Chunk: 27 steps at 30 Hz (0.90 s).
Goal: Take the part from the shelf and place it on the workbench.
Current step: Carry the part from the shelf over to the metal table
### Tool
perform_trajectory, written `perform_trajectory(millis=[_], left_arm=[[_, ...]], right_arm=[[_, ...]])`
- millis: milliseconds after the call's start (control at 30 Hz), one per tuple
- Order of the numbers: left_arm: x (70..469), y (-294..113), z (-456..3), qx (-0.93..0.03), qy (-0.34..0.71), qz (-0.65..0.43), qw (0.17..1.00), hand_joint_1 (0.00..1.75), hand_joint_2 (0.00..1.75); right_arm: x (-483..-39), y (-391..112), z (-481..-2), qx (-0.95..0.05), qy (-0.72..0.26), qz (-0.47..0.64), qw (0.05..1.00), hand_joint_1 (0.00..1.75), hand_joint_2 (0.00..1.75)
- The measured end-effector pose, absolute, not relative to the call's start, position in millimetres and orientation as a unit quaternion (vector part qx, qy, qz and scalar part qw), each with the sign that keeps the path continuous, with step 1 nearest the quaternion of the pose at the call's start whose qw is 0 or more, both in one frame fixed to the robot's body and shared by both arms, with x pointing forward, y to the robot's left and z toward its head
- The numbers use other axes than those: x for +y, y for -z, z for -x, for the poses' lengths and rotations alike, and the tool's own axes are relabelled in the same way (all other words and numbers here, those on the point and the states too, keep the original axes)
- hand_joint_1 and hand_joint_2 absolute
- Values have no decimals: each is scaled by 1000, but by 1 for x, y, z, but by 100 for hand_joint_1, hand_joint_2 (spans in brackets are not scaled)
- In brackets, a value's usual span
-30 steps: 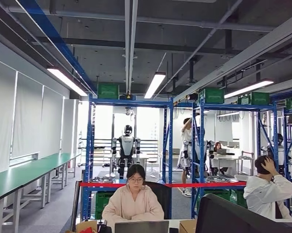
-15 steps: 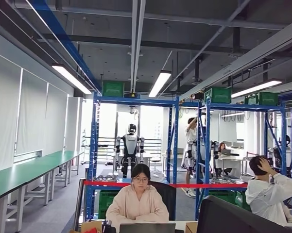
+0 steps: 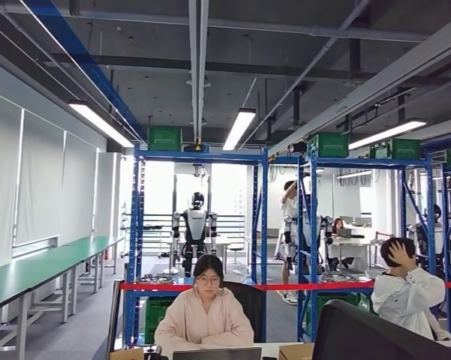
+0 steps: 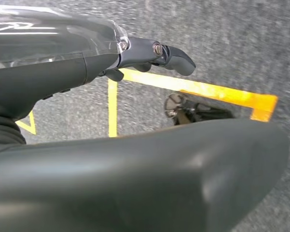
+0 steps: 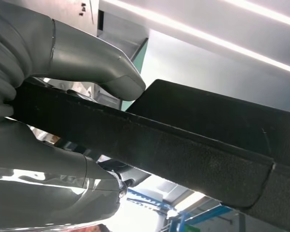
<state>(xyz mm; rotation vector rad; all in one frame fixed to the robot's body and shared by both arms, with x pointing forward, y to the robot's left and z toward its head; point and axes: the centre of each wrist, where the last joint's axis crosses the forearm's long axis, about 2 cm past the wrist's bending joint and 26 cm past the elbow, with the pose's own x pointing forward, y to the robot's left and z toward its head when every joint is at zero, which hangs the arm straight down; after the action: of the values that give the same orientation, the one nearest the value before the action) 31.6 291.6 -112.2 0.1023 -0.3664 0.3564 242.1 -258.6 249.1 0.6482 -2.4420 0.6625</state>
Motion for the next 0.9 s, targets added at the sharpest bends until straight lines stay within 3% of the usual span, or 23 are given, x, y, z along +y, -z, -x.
perform_trajectory(millis=[767, 900], left_arm=[[290, 112, -35, -178, -165, -50, 969, 0, 175], [290, 112, -34, -173, -152, -47, 972, 0, 175]], right_arm=[[-275, -255, -246, -903, -264, -231, 250, 175, 175], [-276, -267, -257, -912, -279, -184, 240, 175, 175]])
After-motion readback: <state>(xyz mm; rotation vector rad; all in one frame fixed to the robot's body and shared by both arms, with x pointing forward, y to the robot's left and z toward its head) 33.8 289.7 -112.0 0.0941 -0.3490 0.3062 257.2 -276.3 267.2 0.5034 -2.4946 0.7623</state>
